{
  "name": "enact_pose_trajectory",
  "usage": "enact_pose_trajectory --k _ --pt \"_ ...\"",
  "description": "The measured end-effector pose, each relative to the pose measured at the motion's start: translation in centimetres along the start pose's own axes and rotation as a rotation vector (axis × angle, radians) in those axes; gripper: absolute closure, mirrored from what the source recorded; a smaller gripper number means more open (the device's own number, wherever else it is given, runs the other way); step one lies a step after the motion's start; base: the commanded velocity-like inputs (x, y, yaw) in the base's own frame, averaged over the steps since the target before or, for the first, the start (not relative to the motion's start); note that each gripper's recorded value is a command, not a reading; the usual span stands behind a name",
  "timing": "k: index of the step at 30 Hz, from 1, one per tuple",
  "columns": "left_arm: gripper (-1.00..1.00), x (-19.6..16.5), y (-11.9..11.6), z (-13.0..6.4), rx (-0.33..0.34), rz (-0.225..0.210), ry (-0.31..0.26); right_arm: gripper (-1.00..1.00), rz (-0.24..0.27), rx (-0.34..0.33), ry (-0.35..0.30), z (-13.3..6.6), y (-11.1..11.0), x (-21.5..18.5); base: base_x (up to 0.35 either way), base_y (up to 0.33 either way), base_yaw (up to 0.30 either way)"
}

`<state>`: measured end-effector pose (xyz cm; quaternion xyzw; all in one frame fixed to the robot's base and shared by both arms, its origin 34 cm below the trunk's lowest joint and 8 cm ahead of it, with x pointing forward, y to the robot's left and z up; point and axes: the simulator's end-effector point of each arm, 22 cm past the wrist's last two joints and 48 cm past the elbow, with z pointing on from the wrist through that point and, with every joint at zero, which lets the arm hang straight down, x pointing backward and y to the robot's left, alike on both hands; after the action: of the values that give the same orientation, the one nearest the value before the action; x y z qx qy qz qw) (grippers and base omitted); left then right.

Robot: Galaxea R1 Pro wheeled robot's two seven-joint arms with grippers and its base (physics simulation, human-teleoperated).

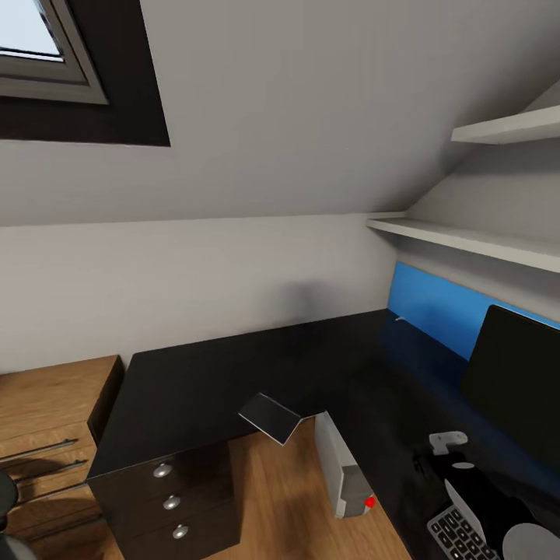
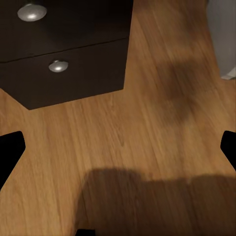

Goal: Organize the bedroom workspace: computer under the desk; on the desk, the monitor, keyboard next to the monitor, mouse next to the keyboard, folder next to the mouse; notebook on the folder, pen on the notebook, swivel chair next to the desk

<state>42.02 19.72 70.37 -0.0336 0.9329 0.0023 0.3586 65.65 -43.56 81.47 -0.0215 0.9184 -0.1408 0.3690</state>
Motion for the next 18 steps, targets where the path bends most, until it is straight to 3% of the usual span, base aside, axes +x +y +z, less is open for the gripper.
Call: enact_pose_trajectory --k 9,12,18 --pt "-1.00 -1.4 -0.3 -0.1 0.008 -0.013 -0.027 1.00 0.008 0.010 -0.007 0.5 -0.4 -0.3 0.002 0.000 0.000" --pt "-1.00 -2.3 -0.5 0.0 0.012 -0.025 -0.047 1.00 0.011 0.017 0.043 0.7 -0.7 0.3 0.000 0.000 0.000" --pt "-1.00 -2.3 -0.6 0.5 0.013 -0.028 -0.052 1.00 0.013 0.017 0.062 1.3 -0.6 0.9 0.000 0.000 0.000"
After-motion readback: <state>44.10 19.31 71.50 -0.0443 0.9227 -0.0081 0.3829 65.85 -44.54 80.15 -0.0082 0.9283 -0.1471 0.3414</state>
